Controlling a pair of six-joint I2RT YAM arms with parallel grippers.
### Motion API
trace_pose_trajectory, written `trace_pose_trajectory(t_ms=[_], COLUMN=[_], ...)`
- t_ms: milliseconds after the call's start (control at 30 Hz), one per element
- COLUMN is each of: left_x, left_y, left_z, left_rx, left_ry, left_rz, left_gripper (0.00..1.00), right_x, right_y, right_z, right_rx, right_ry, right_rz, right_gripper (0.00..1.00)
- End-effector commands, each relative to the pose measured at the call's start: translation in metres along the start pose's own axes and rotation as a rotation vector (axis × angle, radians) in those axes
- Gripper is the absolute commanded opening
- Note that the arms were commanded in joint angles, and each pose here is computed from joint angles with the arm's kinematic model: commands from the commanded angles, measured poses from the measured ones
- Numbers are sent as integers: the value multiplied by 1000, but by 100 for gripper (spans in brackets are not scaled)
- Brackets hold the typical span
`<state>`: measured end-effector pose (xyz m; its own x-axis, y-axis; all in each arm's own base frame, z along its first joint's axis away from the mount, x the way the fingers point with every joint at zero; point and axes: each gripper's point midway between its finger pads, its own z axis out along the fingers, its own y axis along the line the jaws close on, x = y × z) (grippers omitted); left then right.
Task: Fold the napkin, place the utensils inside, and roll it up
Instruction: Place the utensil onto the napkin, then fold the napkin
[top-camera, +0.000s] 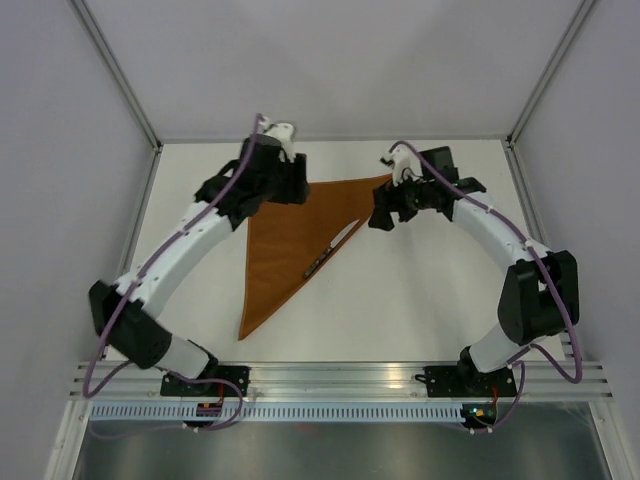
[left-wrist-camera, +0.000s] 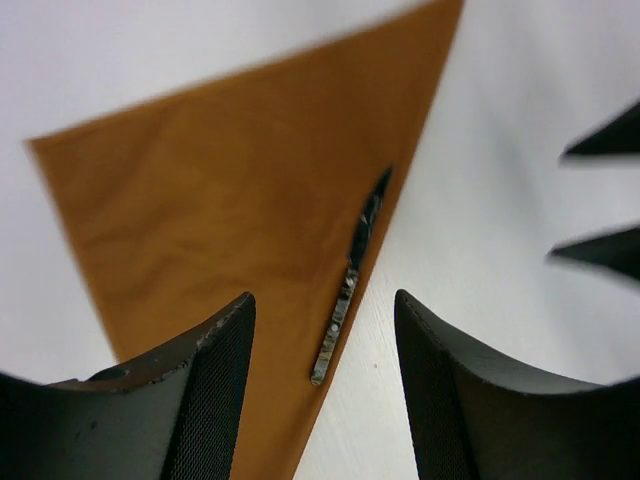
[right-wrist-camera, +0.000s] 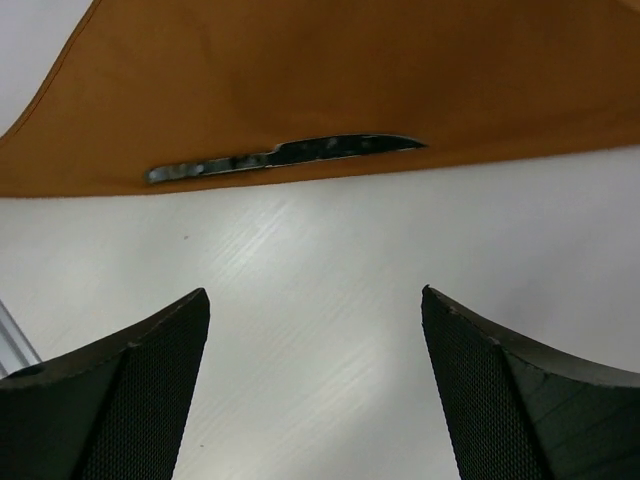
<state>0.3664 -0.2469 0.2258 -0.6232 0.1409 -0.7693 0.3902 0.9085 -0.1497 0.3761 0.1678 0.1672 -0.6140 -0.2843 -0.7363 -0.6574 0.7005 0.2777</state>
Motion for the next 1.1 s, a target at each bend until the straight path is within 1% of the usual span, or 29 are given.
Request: trace_pose_trajectory(t_ms=[0,33,67,100,133,167,233,267,300,333,367,400,467,500,567,633,700,733,867,933,1067], left_x=[-52,-58,-63,-67,-66,-69,-67,-66,-63,-60,-56,-54,-51,-49,-46,-43,-40,-39,-35,-33,-32], left_y=[38,46,47,49,55,54,59,60,63,65,66,67,68,68,69,69,71,71,72,73,73], left_z=[-103,-121,-154,-172,-185,-211,-231,-238,-250,-253,-255,-258,-258,-256,-256,-253,-250,-250,-246,-243,-241], left_rx=[-149,-185,-178,-179,-203,-180,-186,-186,-191,-198,-205,-207,-211,-209,-212,-214,-224,-225,-231,-239,-241], left_ry=[-252,-299,-361,-397,-421,-483,-527,-542,-566,-566,-558,-560,-551,-548,-544,-535,-525,-526,-516,-509,-502], left_rz=[-253,-279,-312,-331,-354,-379,-401,-407,-412,-414,-416,-417,-421,-422,-424,-421,-418,-418,-415,-412,-409], left_gripper=[63,64,64,63,64,64,64,63,64,64,64,64,64,64,64,64,64,64,65,65,65], right_x=[-10,-14,-7,-6,-10,3,4,8,21,23,32,43,56,66,72,79,94,91,108,109,130], right_y=[49,65,95,110,128,162,187,199,222,237,262,268,294,299,320,333,346,355,383,387,404], right_z=[16,23,36,42,48,58,70,74,84,89,94,105,113,121,125,131,136,138,139,143,151], right_rx=[13,0,-23,-32,-45,-94,-89,-97,-114,-127,-165,-170,-214,-224,-249,-268,-284,-291,-331,-312,-312], right_ry=[-38,-57,-39,-42,-76,-62,-103,-107,-92,-104,-99,-74,-57,-37,-61,-74,-58,-90,-125,-149,-172], right_rz=[-156,-195,-256,-288,-332,-394,-471,-502,-555,-590,-647,-666,-714,-730,-778,-809,-865,-883,-956,-982,-1065], right_gripper=[91,90,88,87,86,82,79,77,76,76,74,74,71,70,69,68,66,65,64,64,63])
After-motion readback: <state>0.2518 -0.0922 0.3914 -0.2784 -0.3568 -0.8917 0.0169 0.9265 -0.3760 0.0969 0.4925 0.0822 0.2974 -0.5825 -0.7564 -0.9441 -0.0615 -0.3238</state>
